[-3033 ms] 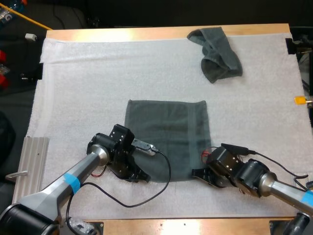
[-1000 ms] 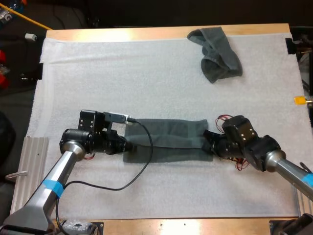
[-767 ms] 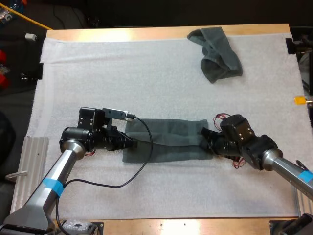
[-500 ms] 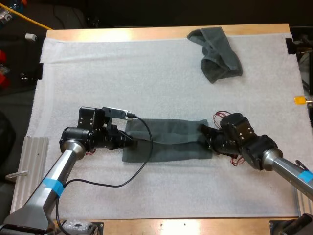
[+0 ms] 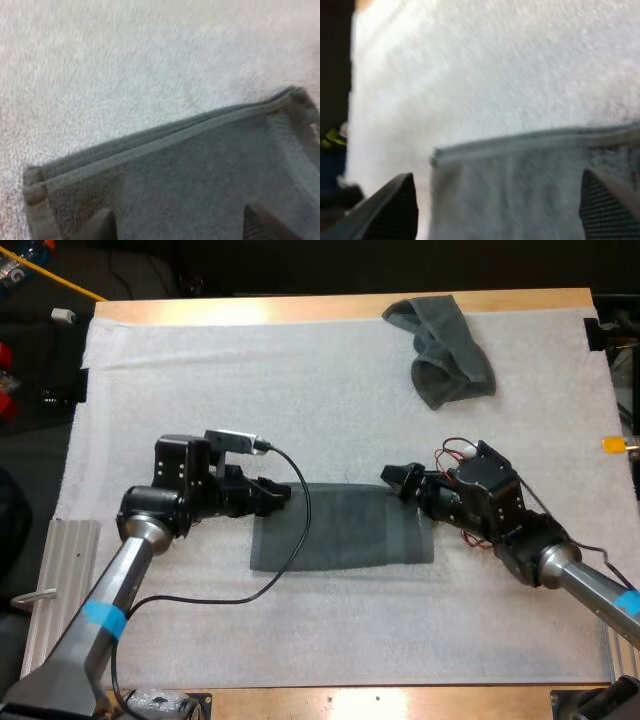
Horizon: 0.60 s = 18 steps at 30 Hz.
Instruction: Pick towel from pile, fold and stack
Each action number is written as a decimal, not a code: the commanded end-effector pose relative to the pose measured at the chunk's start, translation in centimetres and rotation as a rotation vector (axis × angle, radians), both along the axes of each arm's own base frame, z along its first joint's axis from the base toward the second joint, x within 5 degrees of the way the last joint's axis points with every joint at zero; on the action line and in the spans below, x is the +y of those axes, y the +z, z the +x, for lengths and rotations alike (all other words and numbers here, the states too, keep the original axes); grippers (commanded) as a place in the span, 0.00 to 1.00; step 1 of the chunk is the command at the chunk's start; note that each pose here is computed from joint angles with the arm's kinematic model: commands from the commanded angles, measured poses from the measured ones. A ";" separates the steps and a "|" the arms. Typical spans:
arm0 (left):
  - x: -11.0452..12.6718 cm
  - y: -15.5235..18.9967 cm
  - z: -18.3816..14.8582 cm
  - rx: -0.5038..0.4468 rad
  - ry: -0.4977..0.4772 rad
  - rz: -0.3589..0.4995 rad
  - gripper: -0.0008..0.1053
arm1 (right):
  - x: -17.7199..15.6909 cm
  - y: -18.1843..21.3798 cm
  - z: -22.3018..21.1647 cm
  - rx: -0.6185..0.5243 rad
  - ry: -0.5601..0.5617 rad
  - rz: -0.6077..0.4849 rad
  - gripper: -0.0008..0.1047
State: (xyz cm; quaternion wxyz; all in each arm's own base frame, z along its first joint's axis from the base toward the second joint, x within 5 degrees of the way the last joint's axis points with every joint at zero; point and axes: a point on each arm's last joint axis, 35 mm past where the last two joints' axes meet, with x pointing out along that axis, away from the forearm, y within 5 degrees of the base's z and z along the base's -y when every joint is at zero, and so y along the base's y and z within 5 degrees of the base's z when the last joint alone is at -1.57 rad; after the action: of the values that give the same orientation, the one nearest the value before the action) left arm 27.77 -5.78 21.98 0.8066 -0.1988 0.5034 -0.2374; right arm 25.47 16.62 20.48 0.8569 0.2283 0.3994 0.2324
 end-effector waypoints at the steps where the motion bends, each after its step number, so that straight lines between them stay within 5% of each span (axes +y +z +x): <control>1: 0.0 1.3 -0.4 -0.002 -0.008 -0.004 0.51 | -0.3 1.1 -0.1 -0.026 0.040 -0.035 0.63; 18: 1.4 10.4 -10.0 -0.137 0.006 -0.033 0.51 | -3.9 8.7 -5.6 0.027 0.206 -0.371 0.63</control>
State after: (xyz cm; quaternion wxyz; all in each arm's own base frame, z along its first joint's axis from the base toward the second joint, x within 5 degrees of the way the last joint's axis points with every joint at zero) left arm 18.28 -4.45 31.94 0.8388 -0.1906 0.4413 -0.2556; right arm 20.10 13.07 28.79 0.8511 0.0379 0.4649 0.2410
